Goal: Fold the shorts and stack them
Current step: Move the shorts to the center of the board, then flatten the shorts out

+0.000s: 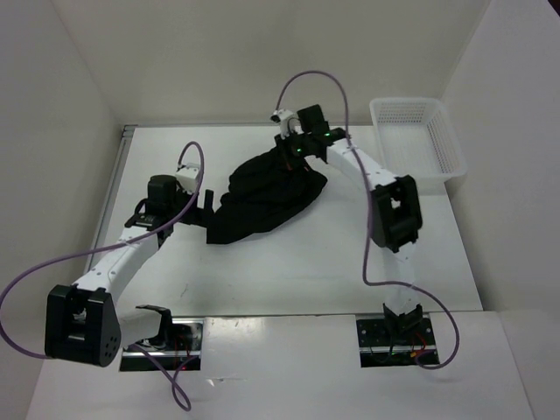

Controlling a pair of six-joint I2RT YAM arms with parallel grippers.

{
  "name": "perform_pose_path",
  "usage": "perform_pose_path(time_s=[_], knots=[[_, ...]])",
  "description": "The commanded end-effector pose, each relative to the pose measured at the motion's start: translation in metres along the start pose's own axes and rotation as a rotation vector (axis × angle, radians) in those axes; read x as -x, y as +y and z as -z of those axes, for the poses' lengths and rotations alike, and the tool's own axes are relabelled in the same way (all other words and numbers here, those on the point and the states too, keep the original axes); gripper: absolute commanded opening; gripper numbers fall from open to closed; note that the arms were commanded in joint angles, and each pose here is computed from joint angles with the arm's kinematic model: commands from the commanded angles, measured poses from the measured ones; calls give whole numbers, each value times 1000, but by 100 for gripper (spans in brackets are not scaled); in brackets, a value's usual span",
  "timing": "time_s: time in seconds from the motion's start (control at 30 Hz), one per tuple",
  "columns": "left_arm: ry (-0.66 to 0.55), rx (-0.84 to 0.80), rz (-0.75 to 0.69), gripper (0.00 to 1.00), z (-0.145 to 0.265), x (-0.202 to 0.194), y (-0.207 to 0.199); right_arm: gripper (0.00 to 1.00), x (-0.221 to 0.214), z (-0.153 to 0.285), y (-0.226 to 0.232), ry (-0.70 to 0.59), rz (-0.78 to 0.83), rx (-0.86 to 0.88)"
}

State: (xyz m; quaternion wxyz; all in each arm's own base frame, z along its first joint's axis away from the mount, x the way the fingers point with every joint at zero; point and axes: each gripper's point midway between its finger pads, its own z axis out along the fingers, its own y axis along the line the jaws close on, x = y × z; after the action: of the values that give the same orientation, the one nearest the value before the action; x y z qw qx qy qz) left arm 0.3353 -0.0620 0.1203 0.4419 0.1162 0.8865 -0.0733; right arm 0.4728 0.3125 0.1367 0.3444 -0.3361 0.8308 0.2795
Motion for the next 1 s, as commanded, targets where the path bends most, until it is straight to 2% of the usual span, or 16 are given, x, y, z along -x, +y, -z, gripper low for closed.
perform_pose_path(time_s=[0.0, 0.07, 0.1, 0.13, 0.2, 0.27, 0.47, 0.73, 0.87, 0.97], knots=[[-38, -58, -7, 100, 0, 15, -8, 0, 32, 117, 5, -110, 102, -2], [-28, -93, -5, 100, -4, 15, -14, 0, 0, 140, -4, -62, 88, -48], [-40, -104, -7, 100, -5, 23, -15, 0, -13, 152, -23, -47, 75, -108], [-28, -127, -14, 100, -9, 22, -22, 0, -45, 151, -27, 13, 33, -117], [-18, -168, -42, 100, -14, 24, -40, 0, -67, 166, -44, 32, -1, -176], [-2, -224, -72, 100, -22, 27, -61, 0, -99, 162, -50, 71, -35, -178], [-31, -239, -107, 100, -68, 59, -76, 0, -111, 168, -47, 74, -10, -183], [-133, -373, -177, 100, -104, 120, -136, 0, -114, 174, -53, 69, 19, -199], [-107, -411, -187, 100, -132, 118, -153, 0, -113, 178, -50, 61, 34, -202], [-30, -448, -185, 100, -145, 99, -163, 0, -116, 179, -55, 65, 40, -217]])
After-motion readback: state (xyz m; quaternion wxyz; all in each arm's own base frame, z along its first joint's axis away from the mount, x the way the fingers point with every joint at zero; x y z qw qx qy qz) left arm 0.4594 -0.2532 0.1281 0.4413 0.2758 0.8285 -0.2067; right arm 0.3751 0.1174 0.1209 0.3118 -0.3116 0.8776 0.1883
